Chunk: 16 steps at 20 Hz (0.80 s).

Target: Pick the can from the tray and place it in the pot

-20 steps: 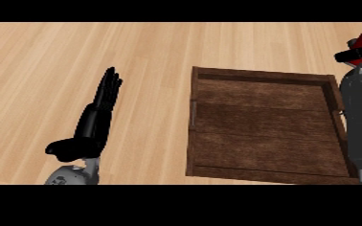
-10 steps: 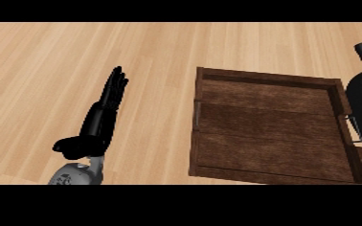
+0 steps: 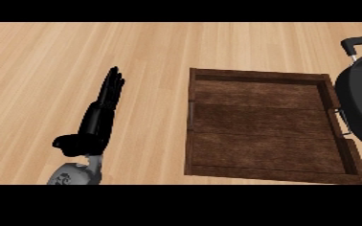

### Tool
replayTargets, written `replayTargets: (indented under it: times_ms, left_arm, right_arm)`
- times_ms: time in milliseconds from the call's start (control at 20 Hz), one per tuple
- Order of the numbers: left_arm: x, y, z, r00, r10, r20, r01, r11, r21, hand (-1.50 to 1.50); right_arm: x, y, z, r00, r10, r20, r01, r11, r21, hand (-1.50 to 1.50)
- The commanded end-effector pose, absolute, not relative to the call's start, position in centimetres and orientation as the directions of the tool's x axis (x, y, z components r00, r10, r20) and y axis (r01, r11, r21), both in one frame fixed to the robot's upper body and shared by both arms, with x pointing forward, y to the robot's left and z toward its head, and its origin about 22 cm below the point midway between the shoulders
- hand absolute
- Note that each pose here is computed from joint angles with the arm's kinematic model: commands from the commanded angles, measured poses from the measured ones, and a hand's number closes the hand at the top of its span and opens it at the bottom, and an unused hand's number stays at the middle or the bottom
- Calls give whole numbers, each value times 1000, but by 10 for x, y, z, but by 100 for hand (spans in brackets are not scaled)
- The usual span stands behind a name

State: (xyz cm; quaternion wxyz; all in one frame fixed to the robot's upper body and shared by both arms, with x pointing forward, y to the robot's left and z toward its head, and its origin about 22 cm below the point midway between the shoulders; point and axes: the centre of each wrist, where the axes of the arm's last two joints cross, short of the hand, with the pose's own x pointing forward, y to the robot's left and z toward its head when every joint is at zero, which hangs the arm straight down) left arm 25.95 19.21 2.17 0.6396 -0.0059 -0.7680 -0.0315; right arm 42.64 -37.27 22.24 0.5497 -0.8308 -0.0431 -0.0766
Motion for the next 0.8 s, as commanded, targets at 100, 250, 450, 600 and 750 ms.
replayTargets:
  times_ms: [100, 250, 450, 600, 750]
  left_arm:
    - [258, 208, 19, -174, -33, 984, 6, 999, 34, 0]
    - [264, 190, 26, -180, -18, 984, -6, 1000, 18, 0]
    - [246, 213, 15, -166, -30, 986, -37, 999, 25, 0]
    - [255, 219, 12, -150, -55, 987, -44, 998, 49, 0]
    - [260, 214, 19, -154, -38, 987, -46, 998, 31, 0]
  right_arm:
    - [429, -381, 218, 933, -258, 251, 133, -401, -906, 150]
    - [430, -379, 198, 936, -265, 232, 117, -387, -915, 150]
    - [421, -398, 187, 933, -260, 249, 153, -339, -928, 150]
    - [420, -393, 164, 930, -269, 251, 184, -252, -950, 150]
    - [413, -402, 152, 923, -285, 257, 207, -196, -959, 150]
